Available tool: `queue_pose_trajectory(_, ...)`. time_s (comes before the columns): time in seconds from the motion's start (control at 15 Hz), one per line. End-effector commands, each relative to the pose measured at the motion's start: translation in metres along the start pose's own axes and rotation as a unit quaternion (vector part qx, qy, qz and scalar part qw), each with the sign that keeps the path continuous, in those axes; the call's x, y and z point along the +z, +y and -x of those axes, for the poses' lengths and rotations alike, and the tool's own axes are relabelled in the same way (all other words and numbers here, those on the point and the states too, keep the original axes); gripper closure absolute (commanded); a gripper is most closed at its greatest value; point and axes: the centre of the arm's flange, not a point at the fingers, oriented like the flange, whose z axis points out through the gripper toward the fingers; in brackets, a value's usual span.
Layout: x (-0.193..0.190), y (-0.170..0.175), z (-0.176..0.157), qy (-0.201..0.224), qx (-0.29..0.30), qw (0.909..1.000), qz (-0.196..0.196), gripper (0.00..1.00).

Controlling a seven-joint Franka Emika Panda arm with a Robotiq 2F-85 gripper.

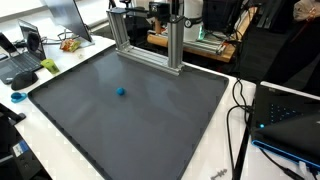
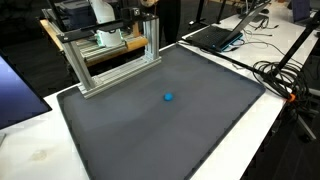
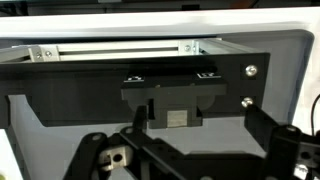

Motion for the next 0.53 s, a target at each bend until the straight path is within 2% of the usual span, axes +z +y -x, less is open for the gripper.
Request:
queue_pose_trajectory(0.0, 0.0078, 0.0026, 0.0001, 0.006, -0.002, 1.0, -0.002, 0.0)
queue_pose_trajectory(0.47, 0.0154, 0.0032, -0.0018, 0.012, -0.002, 0.9999, -0.001, 0.0)
